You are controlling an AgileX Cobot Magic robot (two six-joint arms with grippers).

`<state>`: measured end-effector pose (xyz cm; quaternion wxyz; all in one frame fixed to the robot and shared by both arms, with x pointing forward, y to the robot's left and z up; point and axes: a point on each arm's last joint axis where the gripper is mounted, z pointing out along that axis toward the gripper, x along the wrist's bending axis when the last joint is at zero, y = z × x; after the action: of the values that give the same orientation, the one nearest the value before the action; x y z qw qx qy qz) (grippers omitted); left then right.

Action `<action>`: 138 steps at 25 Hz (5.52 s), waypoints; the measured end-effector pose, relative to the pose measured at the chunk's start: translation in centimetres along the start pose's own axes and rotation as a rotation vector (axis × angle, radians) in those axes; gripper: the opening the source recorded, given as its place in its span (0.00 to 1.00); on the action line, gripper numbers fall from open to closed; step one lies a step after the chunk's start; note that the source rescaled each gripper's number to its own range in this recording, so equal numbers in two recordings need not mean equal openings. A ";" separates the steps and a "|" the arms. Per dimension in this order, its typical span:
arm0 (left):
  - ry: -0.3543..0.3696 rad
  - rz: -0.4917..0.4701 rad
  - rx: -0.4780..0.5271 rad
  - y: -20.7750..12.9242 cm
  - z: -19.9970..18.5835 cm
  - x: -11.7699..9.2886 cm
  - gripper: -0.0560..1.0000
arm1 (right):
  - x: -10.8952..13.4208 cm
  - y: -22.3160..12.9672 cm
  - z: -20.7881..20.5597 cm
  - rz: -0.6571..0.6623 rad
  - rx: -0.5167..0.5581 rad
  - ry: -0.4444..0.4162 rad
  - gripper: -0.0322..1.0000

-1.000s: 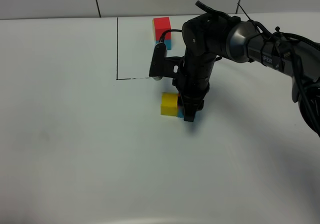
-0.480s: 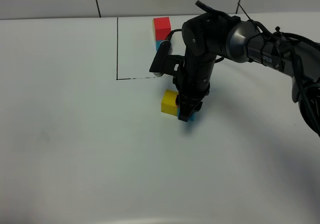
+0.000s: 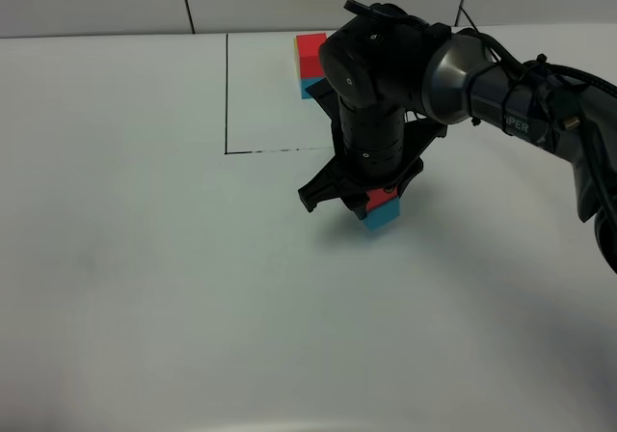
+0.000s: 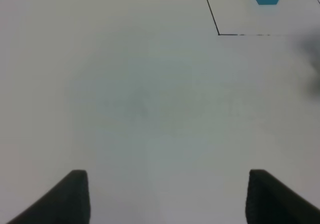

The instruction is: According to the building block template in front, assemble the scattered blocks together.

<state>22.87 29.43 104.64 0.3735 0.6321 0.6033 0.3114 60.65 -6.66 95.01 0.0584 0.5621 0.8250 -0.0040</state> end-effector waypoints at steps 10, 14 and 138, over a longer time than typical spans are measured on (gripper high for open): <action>0.000 0.001 0.000 0.0 0.0 0.0 0.44 | 1.2 0.1 -0.1 0.203 -0.004 0.096 0.04; 0.000 0.001 0.000 0.0 0.0 0.0 0.44 | 1.4 0.7 -0.2 0.224 -0.070 0.128 0.04; 0.000 0.001 0.000 0.0 0.0 0.0 0.44 | -8.6 -42.5 -11.8 0.294 -1.021 0.005 0.76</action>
<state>22.87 29.43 104.64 0.3734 0.6323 0.6031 0.3115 23.21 -29.45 105.08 0.3228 0.5719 0.6345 0.4077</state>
